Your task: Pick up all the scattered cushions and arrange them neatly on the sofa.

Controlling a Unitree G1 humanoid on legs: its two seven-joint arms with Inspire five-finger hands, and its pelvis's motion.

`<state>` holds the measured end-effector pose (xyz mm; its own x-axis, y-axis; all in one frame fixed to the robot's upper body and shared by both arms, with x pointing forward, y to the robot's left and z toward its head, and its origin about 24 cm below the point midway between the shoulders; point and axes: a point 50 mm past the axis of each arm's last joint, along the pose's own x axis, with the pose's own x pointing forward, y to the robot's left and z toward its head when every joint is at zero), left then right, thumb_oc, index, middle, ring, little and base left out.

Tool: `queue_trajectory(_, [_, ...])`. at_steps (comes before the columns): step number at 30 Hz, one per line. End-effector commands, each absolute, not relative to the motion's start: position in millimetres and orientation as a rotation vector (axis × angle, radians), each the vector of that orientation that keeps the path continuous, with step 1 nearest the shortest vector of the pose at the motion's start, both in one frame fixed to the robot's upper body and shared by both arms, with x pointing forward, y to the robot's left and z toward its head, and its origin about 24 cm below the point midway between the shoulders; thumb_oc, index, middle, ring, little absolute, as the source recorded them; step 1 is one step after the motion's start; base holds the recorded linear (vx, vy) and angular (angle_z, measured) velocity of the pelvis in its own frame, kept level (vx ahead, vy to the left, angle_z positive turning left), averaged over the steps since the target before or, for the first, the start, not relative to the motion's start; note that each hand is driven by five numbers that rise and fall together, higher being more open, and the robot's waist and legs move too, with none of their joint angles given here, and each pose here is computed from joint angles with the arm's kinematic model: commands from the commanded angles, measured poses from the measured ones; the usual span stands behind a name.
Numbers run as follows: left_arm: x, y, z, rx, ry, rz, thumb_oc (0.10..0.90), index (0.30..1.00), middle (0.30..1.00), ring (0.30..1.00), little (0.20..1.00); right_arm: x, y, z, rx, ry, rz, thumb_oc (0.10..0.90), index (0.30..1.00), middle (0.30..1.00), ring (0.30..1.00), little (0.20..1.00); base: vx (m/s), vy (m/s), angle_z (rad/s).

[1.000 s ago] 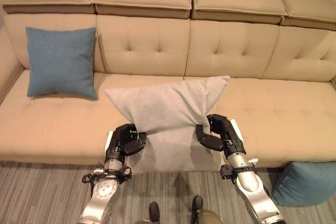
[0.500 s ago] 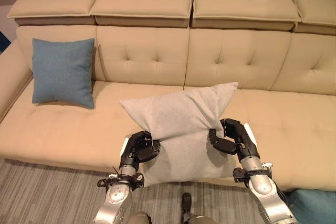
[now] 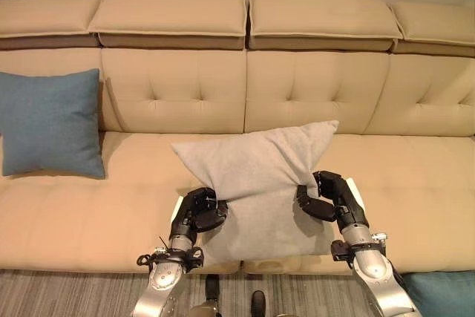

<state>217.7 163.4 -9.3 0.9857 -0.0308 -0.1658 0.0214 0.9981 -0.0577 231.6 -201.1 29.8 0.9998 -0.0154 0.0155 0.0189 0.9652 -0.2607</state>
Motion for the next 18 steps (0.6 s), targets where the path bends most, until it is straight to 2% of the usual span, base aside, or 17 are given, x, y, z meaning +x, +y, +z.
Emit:
queue_trajectory(1, [239,175,55,-0.065,-0.179,-0.016,0.4,0.3,0.3,0.3,0.3,250,-186,100,-0.168,-0.395,0.006,0.4,0.3,0.3,0.3,0.3,0.05,0.18,-0.21])
queue_trajectory(8, [240,180,56,-0.046,-0.191,0.005,0.4,0.3,0.3,0.3,0.3,251,-184,97,-0.177,-0.386,0.0,0.4,0.3,0.3,0.3,0.3,0.07,0.06,-0.1])
queue_trajectory(18, [252,168,67,-0.044,-0.246,-0.022,0.4,0.3,0.3,0.3,0.3,258,-187,105,-0.237,-0.43,-0.053,0.4,0.3,0.3,0.3,0.3,0.04,-0.05,0.07])
